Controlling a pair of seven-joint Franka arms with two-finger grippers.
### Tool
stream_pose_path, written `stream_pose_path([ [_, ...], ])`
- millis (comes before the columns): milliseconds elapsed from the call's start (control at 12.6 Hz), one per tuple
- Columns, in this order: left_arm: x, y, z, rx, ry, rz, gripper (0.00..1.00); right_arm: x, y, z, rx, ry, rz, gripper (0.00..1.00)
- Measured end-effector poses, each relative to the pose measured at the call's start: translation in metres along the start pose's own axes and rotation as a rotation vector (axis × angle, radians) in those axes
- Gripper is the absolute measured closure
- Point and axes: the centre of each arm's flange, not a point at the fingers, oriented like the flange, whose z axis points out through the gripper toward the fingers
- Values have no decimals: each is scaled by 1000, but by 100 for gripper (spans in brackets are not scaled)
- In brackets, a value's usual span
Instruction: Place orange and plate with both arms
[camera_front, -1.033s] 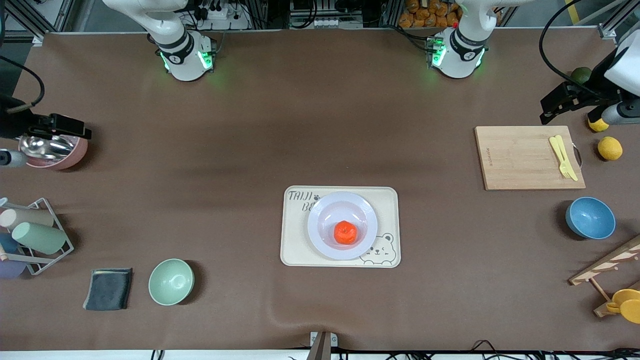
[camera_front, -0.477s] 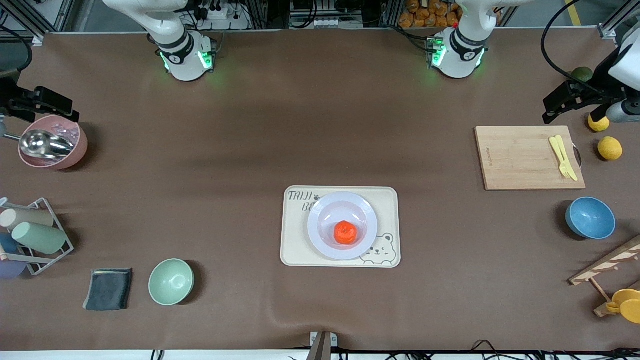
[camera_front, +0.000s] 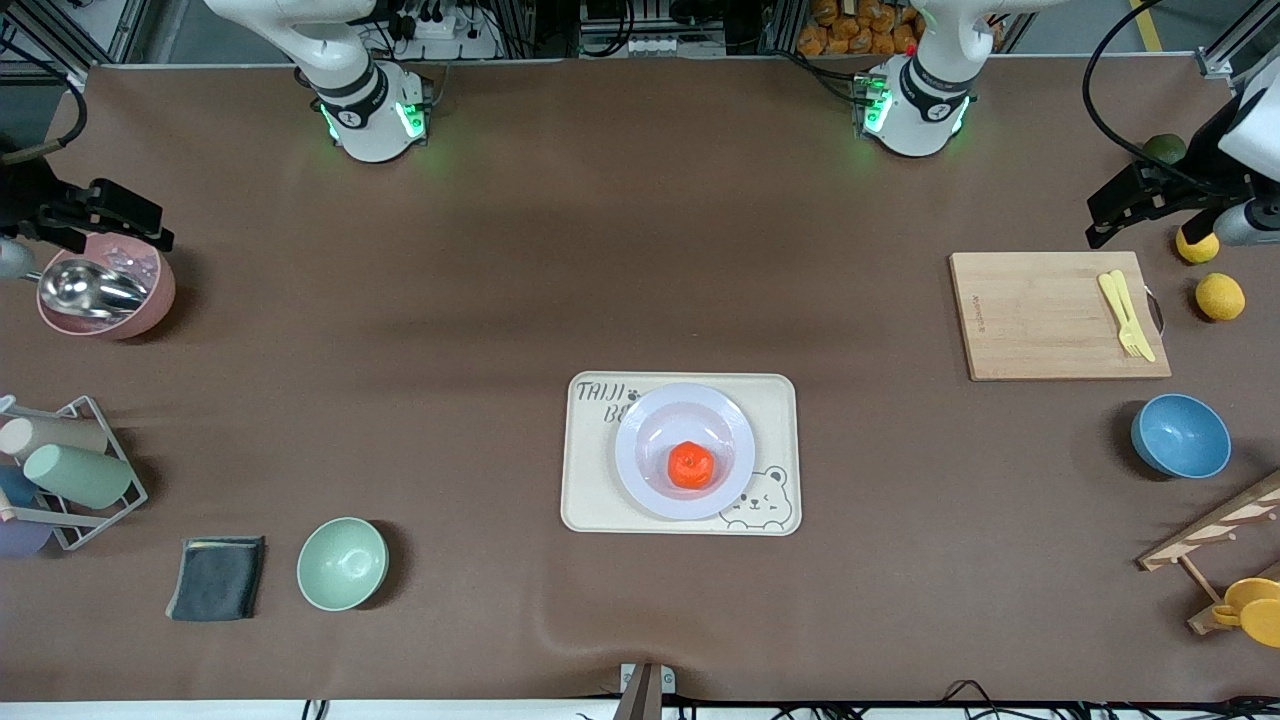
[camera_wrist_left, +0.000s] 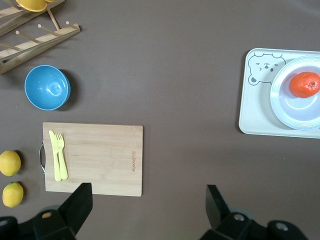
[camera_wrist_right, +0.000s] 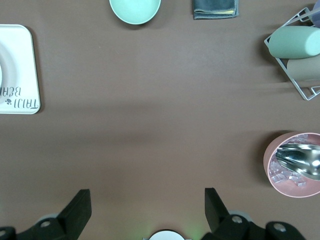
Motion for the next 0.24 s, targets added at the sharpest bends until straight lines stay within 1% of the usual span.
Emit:
stream_pose_path([
  [238,0,0,-1,0,1,0,0,2,-4,-2,-9,22,-5,0],
])
